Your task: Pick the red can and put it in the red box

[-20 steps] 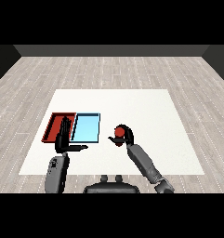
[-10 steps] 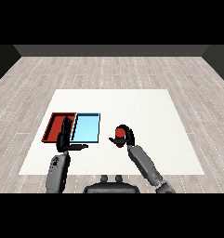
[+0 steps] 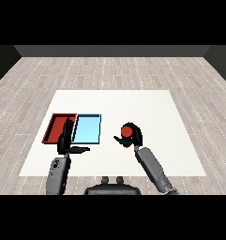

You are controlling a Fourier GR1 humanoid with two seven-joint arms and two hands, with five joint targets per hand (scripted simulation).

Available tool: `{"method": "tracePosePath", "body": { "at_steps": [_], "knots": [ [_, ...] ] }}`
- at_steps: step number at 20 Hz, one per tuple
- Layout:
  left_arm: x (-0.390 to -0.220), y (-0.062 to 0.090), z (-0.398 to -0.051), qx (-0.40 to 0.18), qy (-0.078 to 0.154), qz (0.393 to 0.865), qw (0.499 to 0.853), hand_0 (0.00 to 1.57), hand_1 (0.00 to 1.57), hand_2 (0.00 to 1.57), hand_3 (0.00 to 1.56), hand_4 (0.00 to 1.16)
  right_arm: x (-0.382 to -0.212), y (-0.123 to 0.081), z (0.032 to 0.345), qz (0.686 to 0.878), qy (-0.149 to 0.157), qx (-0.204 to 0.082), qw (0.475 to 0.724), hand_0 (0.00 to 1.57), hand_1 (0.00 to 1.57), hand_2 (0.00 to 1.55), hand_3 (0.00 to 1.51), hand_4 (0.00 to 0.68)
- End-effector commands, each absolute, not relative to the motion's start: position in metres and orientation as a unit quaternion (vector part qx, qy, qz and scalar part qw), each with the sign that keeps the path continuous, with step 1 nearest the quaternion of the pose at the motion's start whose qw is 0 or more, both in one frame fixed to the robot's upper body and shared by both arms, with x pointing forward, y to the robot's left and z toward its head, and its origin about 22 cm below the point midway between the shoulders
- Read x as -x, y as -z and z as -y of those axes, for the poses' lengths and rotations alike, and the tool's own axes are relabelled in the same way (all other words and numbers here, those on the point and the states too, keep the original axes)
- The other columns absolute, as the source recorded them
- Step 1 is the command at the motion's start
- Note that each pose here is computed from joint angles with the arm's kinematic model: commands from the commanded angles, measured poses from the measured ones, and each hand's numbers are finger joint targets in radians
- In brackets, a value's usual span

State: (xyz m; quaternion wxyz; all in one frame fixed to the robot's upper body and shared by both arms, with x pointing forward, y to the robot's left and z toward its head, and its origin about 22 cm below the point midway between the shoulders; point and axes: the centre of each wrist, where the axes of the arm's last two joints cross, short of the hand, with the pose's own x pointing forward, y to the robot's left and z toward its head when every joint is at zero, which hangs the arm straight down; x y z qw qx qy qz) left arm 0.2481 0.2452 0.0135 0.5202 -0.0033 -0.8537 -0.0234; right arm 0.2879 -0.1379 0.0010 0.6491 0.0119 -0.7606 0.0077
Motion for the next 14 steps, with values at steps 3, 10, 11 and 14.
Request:
{"method": "tracePosePath", "body": {
  "at_steps": [3,10,11,14],
  "knots": [
    [-0.249,-0.015,-0.244,0.027,0.035,0.848,0.529,0.00,0.00,0.00,0.00,0.00,-0.265,-0.036,0.152,0.799,-0.001,0.000,0.602,1.57,1.57,1.47,1.40,0.610],
    [-0.252,-0.035,-0.196,0.101,0.058,0.835,0.538,0.00,0.00,0.00,0.00,0.00,-0.252,-0.088,0.167,0.838,0.018,-0.016,0.545,1.56,1.56,1.46,1.41,0.598],
    [-0.251,-0.036,-0.195,0.102,0.058,0.835,0.538,0.00,0.00,0.00,0.00,0.00,-0.264,-0.087,0.162,0.843,0.011,-0.015,0.538,1.57,1.57,1.46,1.40,0.624],
    [-0.259,-0.050,-0.186,0.106,0.066,0.834,0.537,0.00,0.00,0.00,0.00,0.00,-0.281,-0.090,0.135,0.842,0.011,-0.017,0.539,1.57,1.57,1.46,1.40,0.624]
  ]
}}
